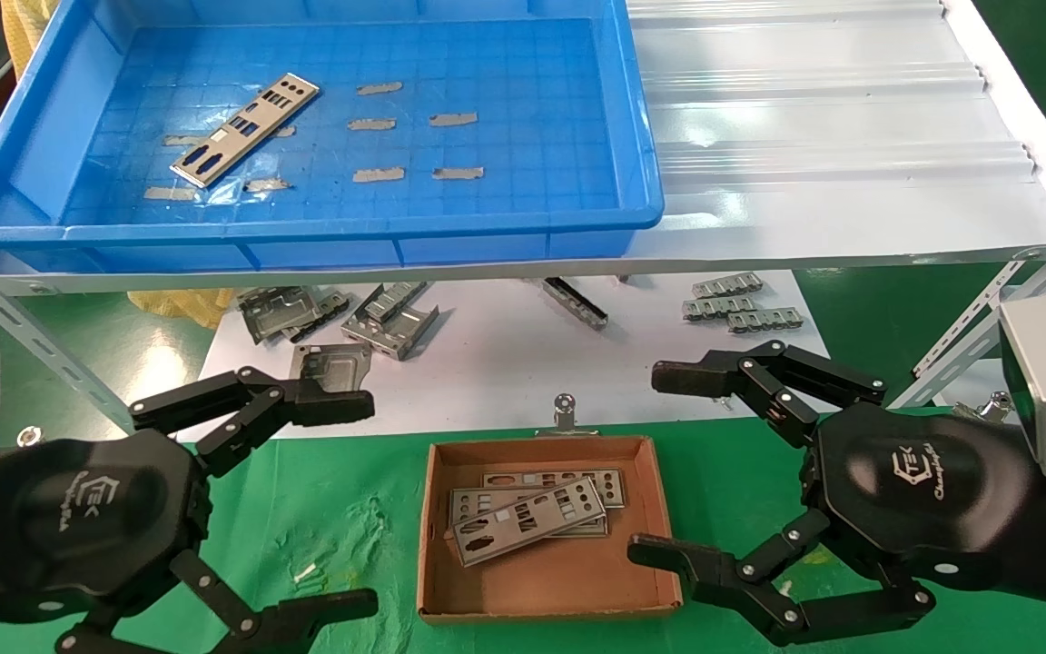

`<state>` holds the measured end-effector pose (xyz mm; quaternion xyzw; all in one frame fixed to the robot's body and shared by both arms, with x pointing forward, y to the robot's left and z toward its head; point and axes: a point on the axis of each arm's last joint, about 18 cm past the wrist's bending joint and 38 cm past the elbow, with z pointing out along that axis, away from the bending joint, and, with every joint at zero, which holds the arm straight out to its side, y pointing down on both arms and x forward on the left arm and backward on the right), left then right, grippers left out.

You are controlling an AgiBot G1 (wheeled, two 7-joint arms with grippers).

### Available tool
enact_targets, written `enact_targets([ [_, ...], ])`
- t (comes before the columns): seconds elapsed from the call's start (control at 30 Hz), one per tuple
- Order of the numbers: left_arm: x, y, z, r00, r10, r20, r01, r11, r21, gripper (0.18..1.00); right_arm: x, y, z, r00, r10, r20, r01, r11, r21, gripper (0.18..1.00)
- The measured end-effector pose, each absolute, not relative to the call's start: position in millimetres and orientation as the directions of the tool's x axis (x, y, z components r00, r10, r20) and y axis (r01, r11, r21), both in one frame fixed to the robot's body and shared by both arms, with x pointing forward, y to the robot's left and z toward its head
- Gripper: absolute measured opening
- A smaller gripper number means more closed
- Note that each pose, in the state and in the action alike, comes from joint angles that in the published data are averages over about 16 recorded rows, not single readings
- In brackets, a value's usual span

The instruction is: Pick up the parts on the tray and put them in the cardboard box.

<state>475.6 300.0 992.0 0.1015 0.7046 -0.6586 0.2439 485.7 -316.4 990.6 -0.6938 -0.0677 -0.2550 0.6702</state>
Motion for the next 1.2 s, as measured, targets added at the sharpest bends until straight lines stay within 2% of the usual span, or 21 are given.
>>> enact_targets([
  [1.2,475.6,300.0,992.0,-0.860,-0.178,-0.477,0.464,0.112,-0.879,1.001,485.7,-316.4,990.6,0.861,-0.248,0.445,0.436,-0.093,-0.895,1.000],
])
